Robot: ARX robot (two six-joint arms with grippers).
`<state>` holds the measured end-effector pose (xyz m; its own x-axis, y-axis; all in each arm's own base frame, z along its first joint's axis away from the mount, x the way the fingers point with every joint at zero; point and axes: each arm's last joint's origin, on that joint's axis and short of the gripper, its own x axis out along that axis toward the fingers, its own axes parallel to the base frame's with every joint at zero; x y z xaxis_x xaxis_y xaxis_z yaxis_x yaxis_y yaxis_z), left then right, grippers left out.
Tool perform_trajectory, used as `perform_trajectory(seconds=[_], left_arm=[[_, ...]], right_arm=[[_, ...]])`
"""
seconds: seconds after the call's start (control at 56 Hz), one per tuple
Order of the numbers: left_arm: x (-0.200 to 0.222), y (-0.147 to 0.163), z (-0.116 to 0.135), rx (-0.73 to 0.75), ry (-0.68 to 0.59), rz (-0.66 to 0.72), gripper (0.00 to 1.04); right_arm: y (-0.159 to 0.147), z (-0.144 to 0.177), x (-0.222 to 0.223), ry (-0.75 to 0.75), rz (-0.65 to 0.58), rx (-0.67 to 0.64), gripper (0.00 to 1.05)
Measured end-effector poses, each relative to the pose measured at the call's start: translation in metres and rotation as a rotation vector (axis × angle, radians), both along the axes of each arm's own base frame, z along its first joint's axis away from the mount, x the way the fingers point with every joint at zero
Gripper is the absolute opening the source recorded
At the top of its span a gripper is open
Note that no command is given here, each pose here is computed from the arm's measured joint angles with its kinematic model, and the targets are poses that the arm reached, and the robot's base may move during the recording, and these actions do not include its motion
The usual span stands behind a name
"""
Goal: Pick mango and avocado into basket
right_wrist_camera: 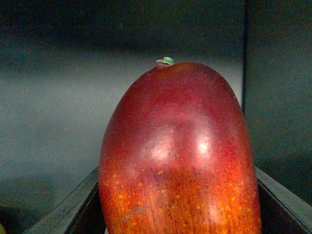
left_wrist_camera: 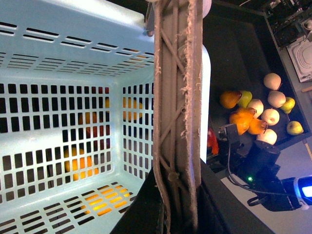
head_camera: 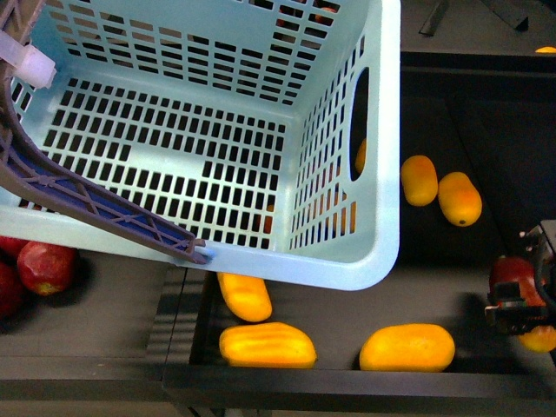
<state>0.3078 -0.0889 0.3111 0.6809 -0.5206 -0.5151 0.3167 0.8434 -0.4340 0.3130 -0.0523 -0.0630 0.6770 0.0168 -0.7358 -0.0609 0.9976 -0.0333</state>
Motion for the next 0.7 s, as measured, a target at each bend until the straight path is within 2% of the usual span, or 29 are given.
perform_trajectory(seconds=[0.321,0.696], left_arm=[[0.0,0.0,0.0,0.001,0.0,0.001,0.12],[0.0,0.0,0.0,-0.001,0.0,-0.001,0.12]], right_arm=[[-0.039,0.067,0.026,-0.132,-0.044,0.09,0.68],[-0.033,0.145,0.028,-0.27,-0.021,0.215,0.68]])
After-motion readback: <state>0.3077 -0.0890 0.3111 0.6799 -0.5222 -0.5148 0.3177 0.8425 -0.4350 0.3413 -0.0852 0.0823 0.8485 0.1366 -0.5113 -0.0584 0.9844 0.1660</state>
